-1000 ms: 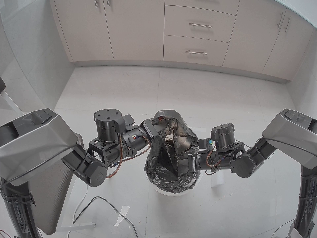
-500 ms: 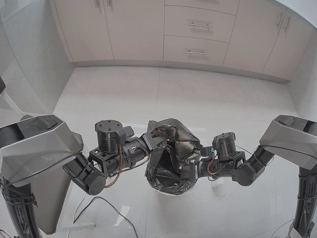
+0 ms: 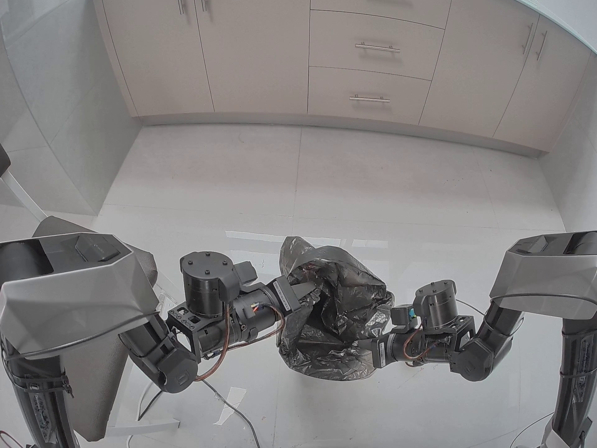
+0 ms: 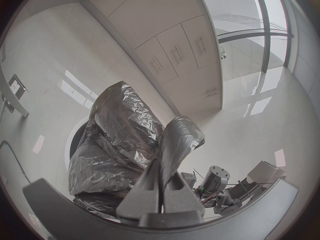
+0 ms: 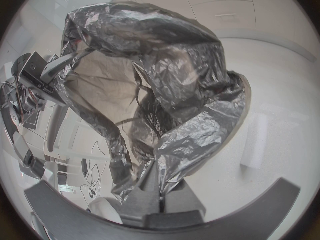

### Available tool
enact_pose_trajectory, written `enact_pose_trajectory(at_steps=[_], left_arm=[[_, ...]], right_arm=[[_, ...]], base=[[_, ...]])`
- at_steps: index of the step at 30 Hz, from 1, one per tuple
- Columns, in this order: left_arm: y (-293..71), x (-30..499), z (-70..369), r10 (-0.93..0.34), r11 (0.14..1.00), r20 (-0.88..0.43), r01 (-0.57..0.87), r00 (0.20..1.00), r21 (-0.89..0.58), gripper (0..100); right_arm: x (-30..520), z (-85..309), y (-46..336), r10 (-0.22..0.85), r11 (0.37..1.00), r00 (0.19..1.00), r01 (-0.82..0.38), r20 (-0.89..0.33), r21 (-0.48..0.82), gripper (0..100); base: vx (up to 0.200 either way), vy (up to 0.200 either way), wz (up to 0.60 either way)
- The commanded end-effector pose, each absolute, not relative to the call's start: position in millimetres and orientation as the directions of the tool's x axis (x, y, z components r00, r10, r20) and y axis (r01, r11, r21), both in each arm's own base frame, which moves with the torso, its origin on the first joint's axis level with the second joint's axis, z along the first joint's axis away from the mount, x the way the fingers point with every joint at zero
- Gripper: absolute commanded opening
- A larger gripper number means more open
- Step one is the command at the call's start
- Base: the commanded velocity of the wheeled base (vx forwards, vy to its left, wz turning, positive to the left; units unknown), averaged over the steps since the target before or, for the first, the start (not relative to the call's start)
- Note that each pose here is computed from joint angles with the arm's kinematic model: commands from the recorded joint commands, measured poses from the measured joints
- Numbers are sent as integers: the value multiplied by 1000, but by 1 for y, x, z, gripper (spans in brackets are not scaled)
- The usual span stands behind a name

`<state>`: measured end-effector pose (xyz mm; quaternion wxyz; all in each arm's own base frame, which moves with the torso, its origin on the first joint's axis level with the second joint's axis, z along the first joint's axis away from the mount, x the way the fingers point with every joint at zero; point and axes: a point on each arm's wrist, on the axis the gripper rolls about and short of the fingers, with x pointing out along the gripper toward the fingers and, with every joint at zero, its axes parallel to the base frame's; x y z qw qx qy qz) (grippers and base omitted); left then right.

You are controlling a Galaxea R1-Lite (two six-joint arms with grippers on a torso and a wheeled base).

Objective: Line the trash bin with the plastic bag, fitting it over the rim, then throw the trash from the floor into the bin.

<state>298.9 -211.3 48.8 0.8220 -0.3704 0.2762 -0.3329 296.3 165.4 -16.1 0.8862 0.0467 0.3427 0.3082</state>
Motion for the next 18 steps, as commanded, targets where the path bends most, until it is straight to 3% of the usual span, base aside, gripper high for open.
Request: enact_pose_trajectory(at_steps=[1, 12, 18], left_arm=[[-212, 285, 42, -758, 512, -239, 328, 606, -794, 0], [-207, 274, 31, -754, 518, -248, 318, 608, -794, 0], [-210, 269, 27, -760, 521, -264, 314, 594, -794, 0]], right_arm=[[285, -21, 160, 566, 812, 555, -503, -610, 296, 0], [283, -25, 156, 518, 843, 574, -467, -635, 267, 0], [282, -33, 152, 440, 886, 604, -410, -664, 215, 0]], base=[[0, 0, 0], [0, 0, 0], [0, 0, 0]])
